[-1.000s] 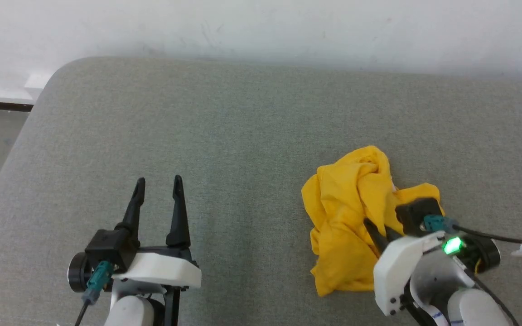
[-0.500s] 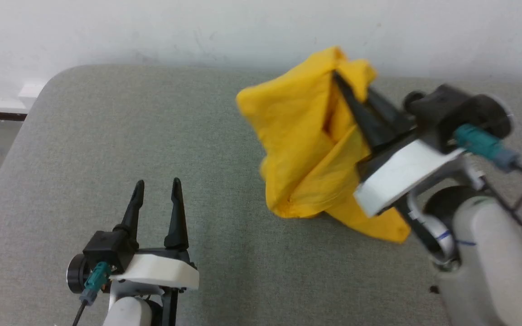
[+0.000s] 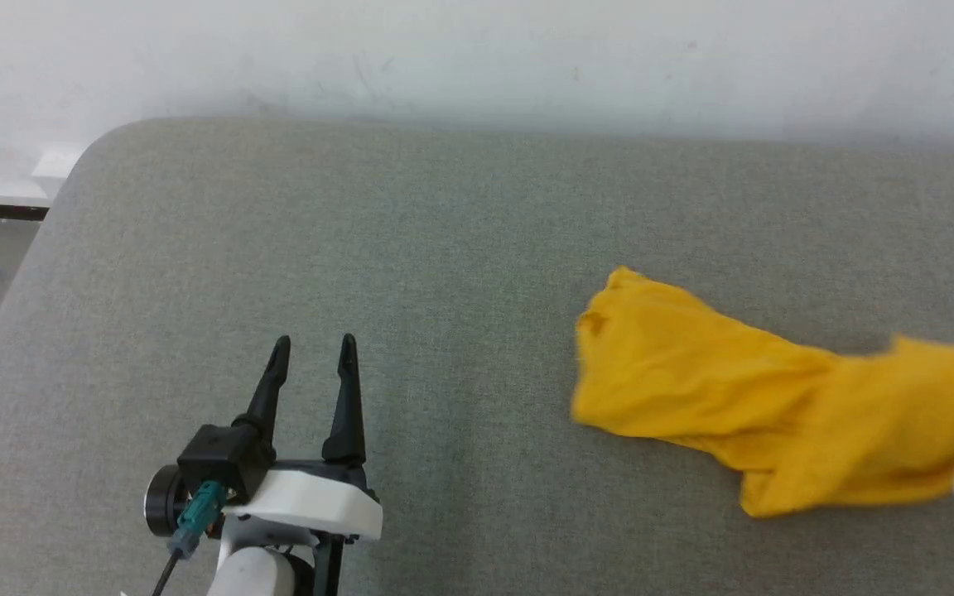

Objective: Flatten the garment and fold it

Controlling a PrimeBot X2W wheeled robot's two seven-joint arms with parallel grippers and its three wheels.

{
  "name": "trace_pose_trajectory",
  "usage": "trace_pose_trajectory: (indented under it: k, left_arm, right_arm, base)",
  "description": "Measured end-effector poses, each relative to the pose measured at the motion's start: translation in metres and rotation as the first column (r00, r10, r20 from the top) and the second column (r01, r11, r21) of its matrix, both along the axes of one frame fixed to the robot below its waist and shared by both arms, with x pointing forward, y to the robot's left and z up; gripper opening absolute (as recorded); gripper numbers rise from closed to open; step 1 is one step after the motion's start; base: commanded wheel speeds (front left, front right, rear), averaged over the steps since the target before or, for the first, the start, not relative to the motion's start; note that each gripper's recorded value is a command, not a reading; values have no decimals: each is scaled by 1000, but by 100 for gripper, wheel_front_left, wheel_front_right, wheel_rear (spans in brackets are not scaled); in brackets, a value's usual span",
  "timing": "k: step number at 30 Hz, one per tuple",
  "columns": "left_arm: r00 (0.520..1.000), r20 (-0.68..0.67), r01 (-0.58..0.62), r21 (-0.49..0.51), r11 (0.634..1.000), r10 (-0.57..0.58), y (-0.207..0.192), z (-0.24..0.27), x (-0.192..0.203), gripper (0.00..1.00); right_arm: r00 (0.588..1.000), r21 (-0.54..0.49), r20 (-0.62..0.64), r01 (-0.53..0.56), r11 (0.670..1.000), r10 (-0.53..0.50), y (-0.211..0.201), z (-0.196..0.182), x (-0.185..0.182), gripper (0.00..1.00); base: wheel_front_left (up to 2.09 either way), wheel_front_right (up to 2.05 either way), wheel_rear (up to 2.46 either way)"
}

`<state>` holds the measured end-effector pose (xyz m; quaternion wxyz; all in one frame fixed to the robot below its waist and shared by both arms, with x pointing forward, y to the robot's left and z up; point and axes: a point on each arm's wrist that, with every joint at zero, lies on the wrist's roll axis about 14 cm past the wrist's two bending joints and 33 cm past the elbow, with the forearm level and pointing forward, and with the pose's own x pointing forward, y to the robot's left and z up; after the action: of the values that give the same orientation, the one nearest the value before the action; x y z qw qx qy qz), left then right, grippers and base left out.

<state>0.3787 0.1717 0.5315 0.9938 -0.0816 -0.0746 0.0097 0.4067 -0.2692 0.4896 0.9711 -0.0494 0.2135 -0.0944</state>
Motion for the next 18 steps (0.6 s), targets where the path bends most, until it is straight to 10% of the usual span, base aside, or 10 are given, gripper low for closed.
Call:
trace_pose_trajectory:
  k: [2,3,4,10,18]
  left_arm:
    - [1000,-2,5,0,1000,-5,-2,-1,1,100]
    - [1000,-4,9,0,1000,-9,-3,-1,1,100]
    - [1000,-7,13,0,1000,-13,-4,-2,1,100]
    - [999,-15,33,-2,999,-33,-11,-5,4,100]
    - [998,-28,57,-5,998,-57,-19,-10,11,100]
  right_arm:
    - [994,-7,-42,98,995,-98,-29,-12,-20,0]
    - [989,-8,-62,135,991,-135,-39,-17,-29,65]
    - [984,-9,-76,162,987,-162,-47,-21,-37,100]
    - [988,33,43,146,989,-148,-44,-12,-44,100]
    - [953,105,233,-222,969,193,75,-4,-26,100]
  base:
    - [0,0,0]
    - [0,0,0]
    - [0,0,0]
    - [0,0,0]
    - [0,0,0]
